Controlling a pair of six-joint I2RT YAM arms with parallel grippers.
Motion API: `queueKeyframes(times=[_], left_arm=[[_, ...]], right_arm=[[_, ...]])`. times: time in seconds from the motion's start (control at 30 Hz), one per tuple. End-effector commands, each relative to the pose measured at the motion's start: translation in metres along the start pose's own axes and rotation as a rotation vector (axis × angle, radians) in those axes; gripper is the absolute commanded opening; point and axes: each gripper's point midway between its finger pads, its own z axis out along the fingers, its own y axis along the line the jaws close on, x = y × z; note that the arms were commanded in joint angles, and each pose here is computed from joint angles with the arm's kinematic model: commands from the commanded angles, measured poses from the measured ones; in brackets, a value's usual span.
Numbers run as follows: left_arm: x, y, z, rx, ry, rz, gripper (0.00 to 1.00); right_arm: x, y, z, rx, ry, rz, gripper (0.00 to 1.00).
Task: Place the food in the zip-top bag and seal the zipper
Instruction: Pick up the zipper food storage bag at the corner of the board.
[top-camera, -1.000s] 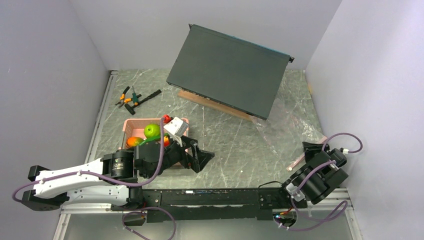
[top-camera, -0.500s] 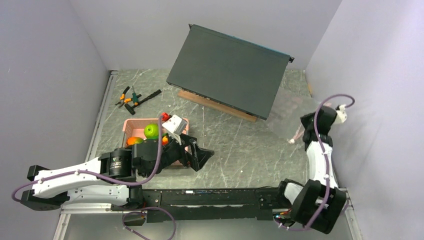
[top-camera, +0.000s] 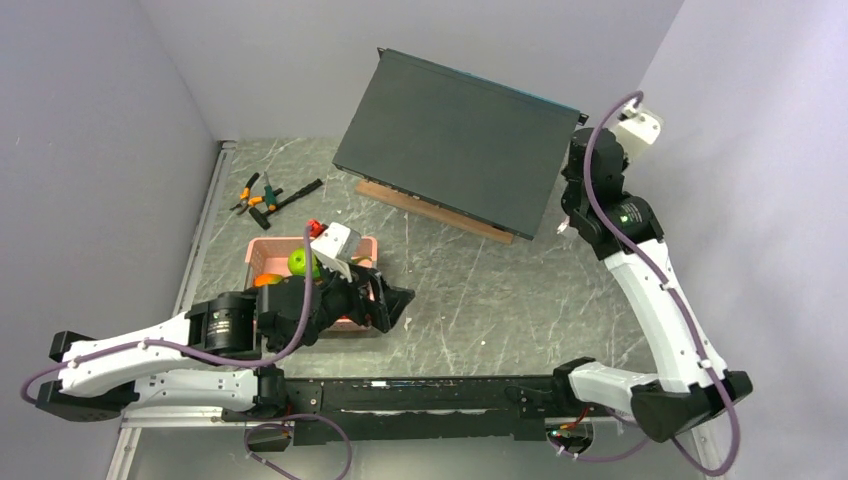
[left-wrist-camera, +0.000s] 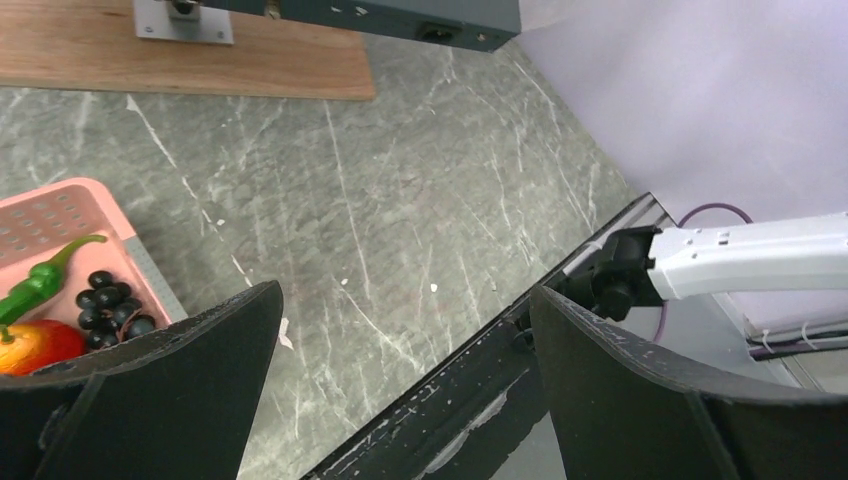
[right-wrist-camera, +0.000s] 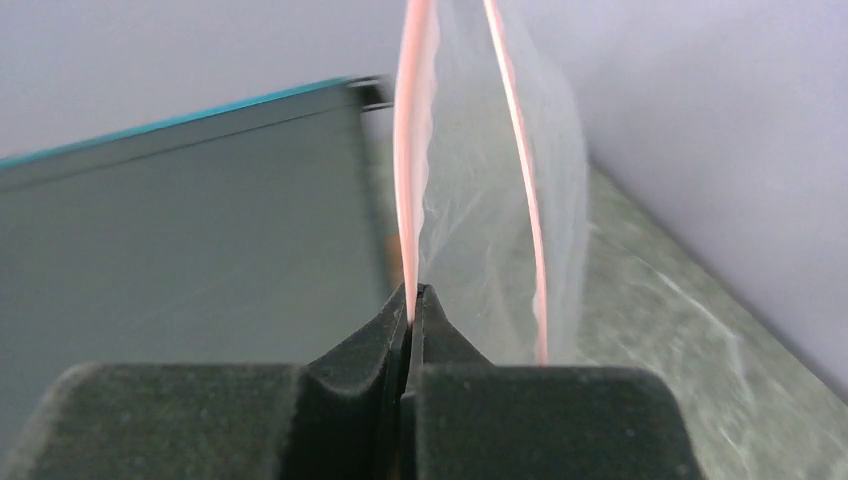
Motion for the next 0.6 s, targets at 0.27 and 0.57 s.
queueKeyframes(times=[0.27,0.57], left_arm=[[-0.024,0.046,-0.033,-0.181,-0.079,-0.107,0.99],[-0.026,0.087,-0.071,-0.220,-0.153,-0.267,0.99]], right_arm=[[0.077,0.151,-0.274,-1.524,0.386,-0.294,0.00],[0.105,0.100,-0.410,-2.164,0.722,-0.086,0.00]])
